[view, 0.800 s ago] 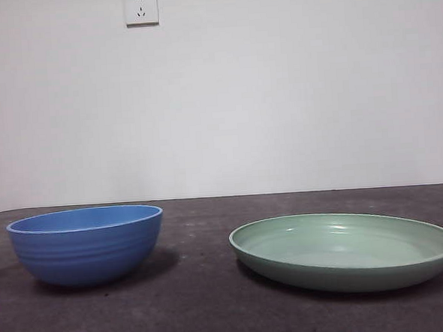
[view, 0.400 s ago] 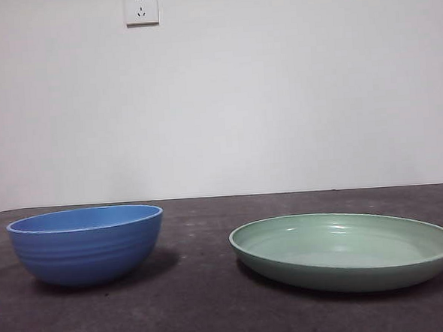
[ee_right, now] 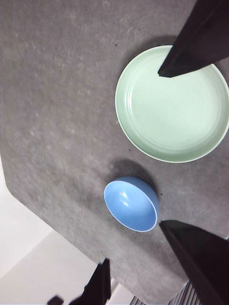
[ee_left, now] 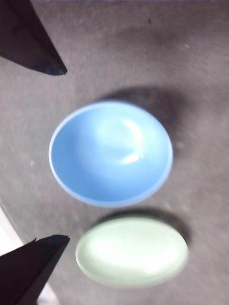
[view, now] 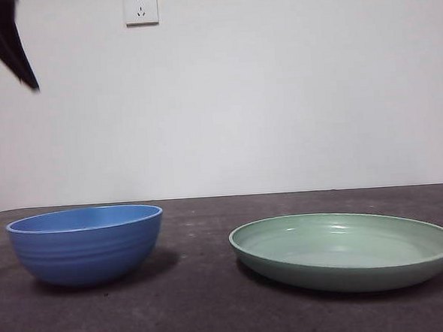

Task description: Pick up the blue bowl, put it on the green plate, put it on desk

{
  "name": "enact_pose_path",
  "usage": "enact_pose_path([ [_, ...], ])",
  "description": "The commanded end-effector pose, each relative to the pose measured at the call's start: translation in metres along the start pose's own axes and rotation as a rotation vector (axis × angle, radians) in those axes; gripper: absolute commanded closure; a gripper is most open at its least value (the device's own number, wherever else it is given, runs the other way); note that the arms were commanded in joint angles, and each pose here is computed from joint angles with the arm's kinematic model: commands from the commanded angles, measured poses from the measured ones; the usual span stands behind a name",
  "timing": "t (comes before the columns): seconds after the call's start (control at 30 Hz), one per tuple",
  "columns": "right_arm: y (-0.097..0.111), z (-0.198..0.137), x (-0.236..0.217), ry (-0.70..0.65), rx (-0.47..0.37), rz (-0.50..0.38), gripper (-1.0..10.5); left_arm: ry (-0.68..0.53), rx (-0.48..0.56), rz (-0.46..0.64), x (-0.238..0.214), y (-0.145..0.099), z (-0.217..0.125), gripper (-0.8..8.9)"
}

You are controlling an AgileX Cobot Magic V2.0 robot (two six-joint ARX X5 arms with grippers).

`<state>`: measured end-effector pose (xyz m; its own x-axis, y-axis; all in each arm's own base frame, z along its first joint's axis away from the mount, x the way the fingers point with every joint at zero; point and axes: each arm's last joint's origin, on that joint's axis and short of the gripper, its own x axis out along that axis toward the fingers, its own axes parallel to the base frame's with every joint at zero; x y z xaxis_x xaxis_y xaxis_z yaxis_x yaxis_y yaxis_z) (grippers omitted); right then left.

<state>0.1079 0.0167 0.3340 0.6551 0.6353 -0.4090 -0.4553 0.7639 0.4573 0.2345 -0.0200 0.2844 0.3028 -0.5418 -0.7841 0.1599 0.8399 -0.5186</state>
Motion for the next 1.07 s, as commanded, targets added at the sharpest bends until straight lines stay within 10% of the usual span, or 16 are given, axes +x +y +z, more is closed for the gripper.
enact_pose_path([
  [0.03, 0.002, 0.004, -0.002, -0.015, -0.023, 0.007, 4.7, 0.039, 0.038, 0.073, 0.014, 0.003, 0.009, 2.63],
  [0.63, 0.002, 0.004, -0.002, -0.015, -0.023, 0.007, 4.7, 0.221, 0.057, 0.219, 0.100, 0.025, 0.028, 2.66],
  [1.07, 0.002, 0.006, -0.002, -0.033, -0.037, 0.002, 4.7, 0.217, 0.067, 0.214, 0.106, 0.023, 0.030, 5.42],
])
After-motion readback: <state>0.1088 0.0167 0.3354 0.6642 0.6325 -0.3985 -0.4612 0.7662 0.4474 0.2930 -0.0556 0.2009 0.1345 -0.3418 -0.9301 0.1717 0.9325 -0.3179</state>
